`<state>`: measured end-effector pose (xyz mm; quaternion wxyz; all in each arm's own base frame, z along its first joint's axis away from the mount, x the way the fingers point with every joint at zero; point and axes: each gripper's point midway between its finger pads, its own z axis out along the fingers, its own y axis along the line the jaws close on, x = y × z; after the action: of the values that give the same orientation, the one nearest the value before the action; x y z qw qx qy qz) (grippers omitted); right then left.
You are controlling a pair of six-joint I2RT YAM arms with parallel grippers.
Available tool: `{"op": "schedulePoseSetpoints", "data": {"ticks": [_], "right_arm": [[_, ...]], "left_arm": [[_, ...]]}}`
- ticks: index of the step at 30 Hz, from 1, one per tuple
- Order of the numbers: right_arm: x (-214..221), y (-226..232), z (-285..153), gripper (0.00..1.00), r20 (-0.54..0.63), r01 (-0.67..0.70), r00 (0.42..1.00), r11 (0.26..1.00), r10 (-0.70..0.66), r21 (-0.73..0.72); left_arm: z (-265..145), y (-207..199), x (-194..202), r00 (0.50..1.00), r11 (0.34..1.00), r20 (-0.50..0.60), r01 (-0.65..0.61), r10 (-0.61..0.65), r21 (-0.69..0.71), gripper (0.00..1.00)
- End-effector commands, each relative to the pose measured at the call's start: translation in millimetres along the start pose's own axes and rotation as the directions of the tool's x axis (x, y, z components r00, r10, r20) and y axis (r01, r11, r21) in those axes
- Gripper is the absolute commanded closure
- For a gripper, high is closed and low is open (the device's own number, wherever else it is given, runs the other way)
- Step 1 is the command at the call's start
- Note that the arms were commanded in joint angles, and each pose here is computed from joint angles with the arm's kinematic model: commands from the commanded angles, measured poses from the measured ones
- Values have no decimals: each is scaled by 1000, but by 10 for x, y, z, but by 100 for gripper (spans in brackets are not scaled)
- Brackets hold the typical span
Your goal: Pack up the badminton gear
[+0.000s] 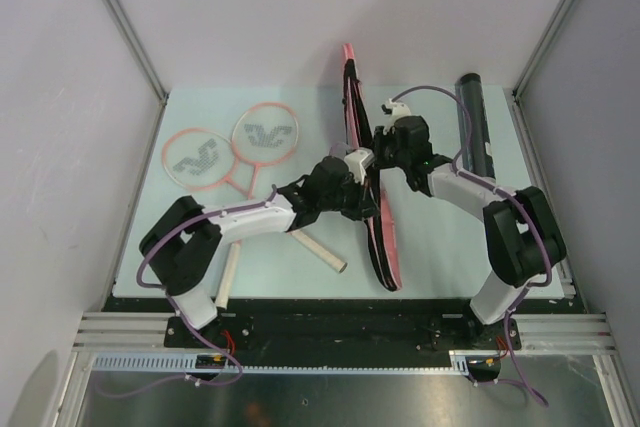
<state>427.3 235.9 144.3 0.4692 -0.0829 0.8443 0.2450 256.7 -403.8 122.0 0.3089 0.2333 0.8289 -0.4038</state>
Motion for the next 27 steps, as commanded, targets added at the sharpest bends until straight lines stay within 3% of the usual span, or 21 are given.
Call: {"op": "schedulePoseSetpoints", "data": {"ticks": [1,2,6,9,14,16,17,20,21,23,25,27], "right_arm": [[-452,-256,-24,99,117,3,993,992,-18,124],[-493,-241,-87,100,123,-17,992,993,2,121],[-412,-118,-392,100,59,-89,995,988,82,128],[-328,-123,-571,100,32,-114,993,975,110,188],[-394,-192,-786,100,81,-124,991,954,106,274],[-416,-233,-811,100,92,-130,990,952,109,277],[-413,-243,-816,100,92,-138,989,951,117,277],[-393,-370,-889,100,127,-192,979,932,160,307],[-420,-406,-902,100,155,-207,974,929,166,308],[-408,-552,-932,100,181,-220,969,922,169,318],[-340,-634,-929,100,161,-222,971,923,179,315],[-331,-780,-951,100,168,-230,969,917,184,325]], "left_arm": [[-260,-74,-193,995,1000,101,-3,5,-22,88],[-283,19,-198,993,998,121,20,-12,-66,82],[-389,201,-204,987,990,150,79,-62,-115,44],[-370,276,-294,984,987,164,92,-70,-130,36],[-199,286,-444,984,987,149,114,-96,-116,33],[-161,216,-607,982,990,170,102,-84,-98,23],[-102,285,-583,984,987,160,100,-79,-123,24],[-36,484,-690,986,977,153,97,-68,-189,49],[-19,636,-733,984,970,157,119,-86,-213,65],[-45,811,-779,978,957,178,150,-107,-250,73],[-75,952,-819,978,947,187,145,-93,-286,76],[-106,970,-863,977,947,193,145,-91,-288,56]]}}
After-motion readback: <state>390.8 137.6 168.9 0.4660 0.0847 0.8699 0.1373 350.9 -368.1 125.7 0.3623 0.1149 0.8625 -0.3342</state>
